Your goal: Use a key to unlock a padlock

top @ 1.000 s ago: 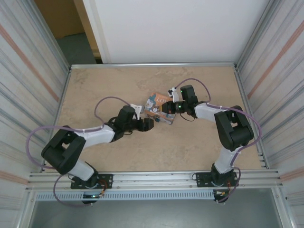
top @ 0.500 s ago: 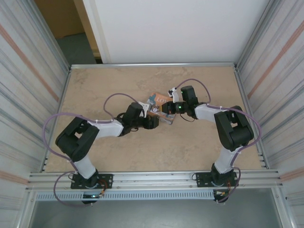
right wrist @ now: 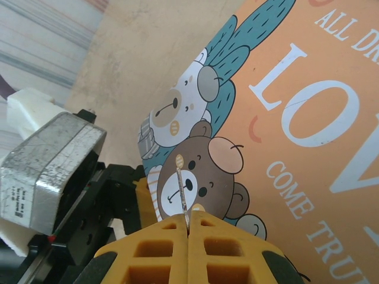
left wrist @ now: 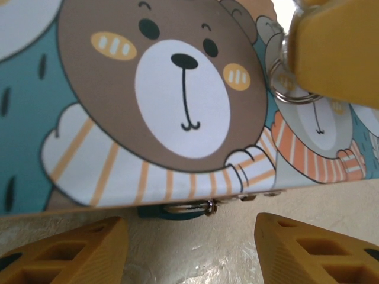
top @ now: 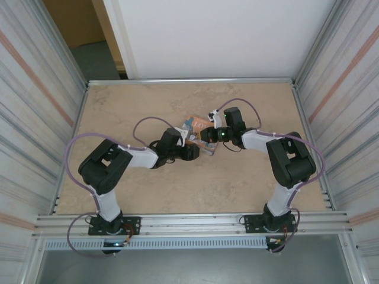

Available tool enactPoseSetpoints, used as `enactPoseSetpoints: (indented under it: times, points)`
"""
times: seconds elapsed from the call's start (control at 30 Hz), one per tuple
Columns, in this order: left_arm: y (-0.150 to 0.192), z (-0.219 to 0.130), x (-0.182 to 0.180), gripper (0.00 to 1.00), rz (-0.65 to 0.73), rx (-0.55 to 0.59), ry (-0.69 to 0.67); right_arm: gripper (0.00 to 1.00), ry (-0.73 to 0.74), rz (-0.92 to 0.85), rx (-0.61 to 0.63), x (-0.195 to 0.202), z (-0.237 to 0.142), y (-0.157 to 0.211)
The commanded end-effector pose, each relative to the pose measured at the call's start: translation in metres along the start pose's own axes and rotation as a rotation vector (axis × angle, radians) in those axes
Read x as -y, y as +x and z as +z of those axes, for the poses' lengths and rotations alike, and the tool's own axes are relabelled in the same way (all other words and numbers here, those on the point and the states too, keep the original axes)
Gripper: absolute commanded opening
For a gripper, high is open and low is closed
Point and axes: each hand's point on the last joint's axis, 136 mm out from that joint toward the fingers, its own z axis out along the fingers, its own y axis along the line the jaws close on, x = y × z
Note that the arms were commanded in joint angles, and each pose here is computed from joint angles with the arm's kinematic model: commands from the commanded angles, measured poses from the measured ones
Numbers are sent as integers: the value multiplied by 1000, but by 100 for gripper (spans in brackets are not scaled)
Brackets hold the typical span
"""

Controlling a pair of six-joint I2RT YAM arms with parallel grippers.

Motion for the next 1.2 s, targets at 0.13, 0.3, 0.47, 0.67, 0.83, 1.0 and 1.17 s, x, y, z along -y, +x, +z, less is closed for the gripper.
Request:
enactPoseSetpoints:
  times: [0.13, 0.3, 0.47, 0.67, 0.83, 1.0, 1.17]
  points:
    - [-16, 7, 1, 58, 15, 70, -3, 0, 47, 86, -87, 11, 5, 34]
    - [-19, 9, 1, 58, 22, 99, 4, 0, 48, 88, -89, 11, 4, 35]
    - [-18, 15, 1, 57, 8, 97, 17, 0, 50, 85, -85, 10, 3, 33]
    - [-16, 18, 7, 53, -21, 94, 57, 0, 54, 86, -86, 10, 3, 34]
    - [-10, 19, 15, 51, -38, 93, 78, 0, 55, 85, -87, 10, 4, 34]
    - [-7, 20, 16, 50, -77, 97, 75, 0, 54, 86, -85, 10, 4, 33]
    - [-6, 21, 17, 44, -90, 101, 67, 0, 53, 84, -82, 9, 5, 32]
